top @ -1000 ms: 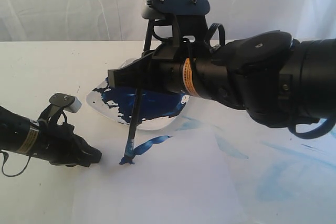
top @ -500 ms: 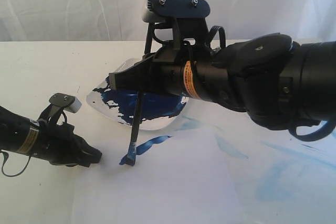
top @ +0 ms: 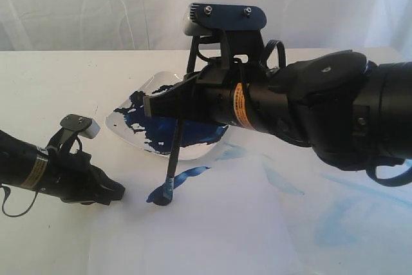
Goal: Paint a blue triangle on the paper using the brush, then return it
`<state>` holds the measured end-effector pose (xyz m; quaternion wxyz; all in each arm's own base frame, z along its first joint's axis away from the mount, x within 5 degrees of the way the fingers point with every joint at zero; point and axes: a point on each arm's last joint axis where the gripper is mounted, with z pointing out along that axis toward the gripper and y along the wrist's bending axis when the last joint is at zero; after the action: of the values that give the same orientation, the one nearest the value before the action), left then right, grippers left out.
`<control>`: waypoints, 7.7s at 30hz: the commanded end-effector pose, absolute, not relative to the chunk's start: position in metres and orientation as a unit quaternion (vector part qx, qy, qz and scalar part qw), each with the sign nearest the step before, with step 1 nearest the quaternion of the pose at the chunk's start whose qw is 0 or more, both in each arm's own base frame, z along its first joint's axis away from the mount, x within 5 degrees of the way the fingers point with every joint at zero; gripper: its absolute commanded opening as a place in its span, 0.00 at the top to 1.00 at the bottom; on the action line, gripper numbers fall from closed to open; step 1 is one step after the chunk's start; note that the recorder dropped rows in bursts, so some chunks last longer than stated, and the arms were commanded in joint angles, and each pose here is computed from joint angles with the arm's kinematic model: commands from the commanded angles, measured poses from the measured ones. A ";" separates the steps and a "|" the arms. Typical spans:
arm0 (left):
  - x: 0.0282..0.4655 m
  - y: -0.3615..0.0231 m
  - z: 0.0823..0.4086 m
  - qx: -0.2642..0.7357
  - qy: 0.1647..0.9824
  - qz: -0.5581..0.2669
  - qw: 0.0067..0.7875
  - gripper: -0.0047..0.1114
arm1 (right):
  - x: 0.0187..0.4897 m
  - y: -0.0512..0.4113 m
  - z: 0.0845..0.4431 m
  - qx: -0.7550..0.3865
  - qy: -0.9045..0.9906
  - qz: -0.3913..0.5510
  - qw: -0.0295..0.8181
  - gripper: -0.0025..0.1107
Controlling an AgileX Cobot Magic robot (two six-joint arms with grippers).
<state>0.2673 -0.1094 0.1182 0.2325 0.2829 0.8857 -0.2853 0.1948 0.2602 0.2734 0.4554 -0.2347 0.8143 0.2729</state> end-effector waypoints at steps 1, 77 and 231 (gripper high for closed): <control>0.266 -0.109 0.115 0.290 0.888 -0.276 0.226 0.96 | 0.192 0.253 0.276 -0.233 0.811 0.265 0.466 0.98; 0.265 -0.109 0.115 0.291 0.887 -0.280 0.225 0.96 | 0.163 0.198 0.323 -0.275 0.770 0.213 0.535 0.98; 0.265 -0.109 0.115 0.291 0.887 -0.280 0.225 0.96 | 0.164 0.180 0.281 -0.148 0.905 0.098 0.387 0.98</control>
<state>0.2672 -0.1096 0.1177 0.2313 0.2829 0.8857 -0.2864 0.1676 0.1870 0.2833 0.4007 -0.1506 0.8942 0.1306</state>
